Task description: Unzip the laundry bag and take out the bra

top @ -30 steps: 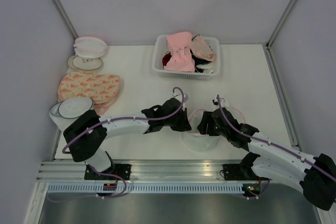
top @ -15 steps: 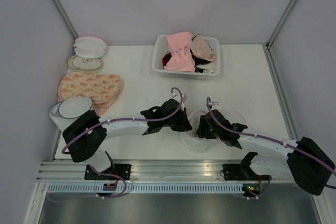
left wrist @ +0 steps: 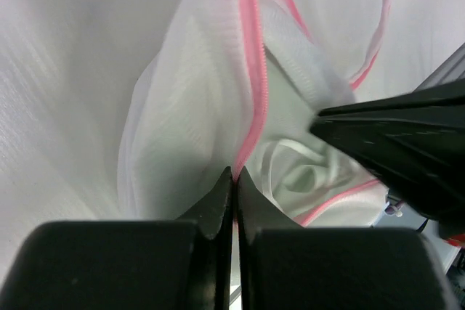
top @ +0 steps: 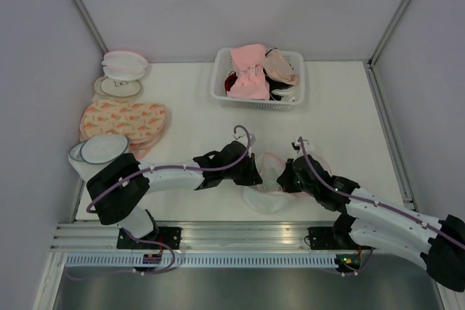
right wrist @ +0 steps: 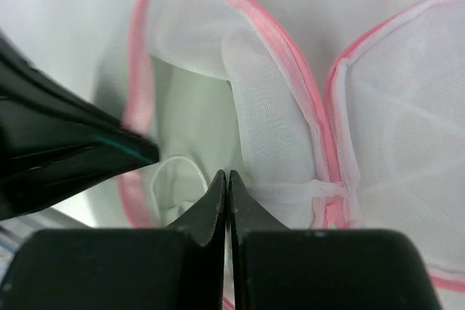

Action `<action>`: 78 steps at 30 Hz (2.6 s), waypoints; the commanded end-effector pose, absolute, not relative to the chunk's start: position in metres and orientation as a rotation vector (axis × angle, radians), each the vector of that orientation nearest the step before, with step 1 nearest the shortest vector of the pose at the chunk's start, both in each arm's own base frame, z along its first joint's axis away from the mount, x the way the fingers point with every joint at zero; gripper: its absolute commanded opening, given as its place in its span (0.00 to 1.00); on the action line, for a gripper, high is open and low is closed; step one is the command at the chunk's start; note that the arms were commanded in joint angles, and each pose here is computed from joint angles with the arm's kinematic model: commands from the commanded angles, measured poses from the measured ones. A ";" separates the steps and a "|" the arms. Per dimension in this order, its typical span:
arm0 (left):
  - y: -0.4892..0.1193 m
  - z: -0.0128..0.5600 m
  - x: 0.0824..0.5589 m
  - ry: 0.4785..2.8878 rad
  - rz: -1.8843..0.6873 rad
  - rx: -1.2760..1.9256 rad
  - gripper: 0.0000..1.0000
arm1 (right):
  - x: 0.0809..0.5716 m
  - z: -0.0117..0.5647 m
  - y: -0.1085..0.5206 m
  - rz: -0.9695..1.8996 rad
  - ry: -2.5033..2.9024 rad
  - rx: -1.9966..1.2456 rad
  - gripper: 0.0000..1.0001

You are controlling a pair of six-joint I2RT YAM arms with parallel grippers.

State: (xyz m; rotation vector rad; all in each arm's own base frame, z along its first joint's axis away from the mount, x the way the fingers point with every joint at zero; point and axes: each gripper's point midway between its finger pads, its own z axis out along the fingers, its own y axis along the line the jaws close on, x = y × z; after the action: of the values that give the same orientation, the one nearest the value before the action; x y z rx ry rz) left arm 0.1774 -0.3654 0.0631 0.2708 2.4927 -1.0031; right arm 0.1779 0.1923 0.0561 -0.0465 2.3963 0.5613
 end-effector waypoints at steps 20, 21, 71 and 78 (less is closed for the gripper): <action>-0.363 0.075 0.176 2.456 -1.035 0.227 0.02 | 0.152 0.180 0.208 1.078 1.942 -0.099 0.00; -0.363 0.074 0.176 2.455 -1.034 0.225 0.02 | 0.152 0.182 0.207 1.083 1.935 -0.087 0.00; -0.362 0.078 0.165 2.464 -1.097 0.248 0.02 | 0.240 0.456 0.149 0.611 1.384 0.115 0.00; -0.345 0.080 0.159 2.464 -1.061 0.245 0.02 | 0.291 0.478 0.170 0.343 1.412 0.045 0.00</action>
State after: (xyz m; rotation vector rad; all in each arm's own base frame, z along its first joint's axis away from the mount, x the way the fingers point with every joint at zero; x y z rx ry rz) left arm 0.1627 -0.3542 0.0751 0.2405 2.4785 -1.0777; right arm 0.2739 0.1765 0.4645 0.0679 1.4178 0.5109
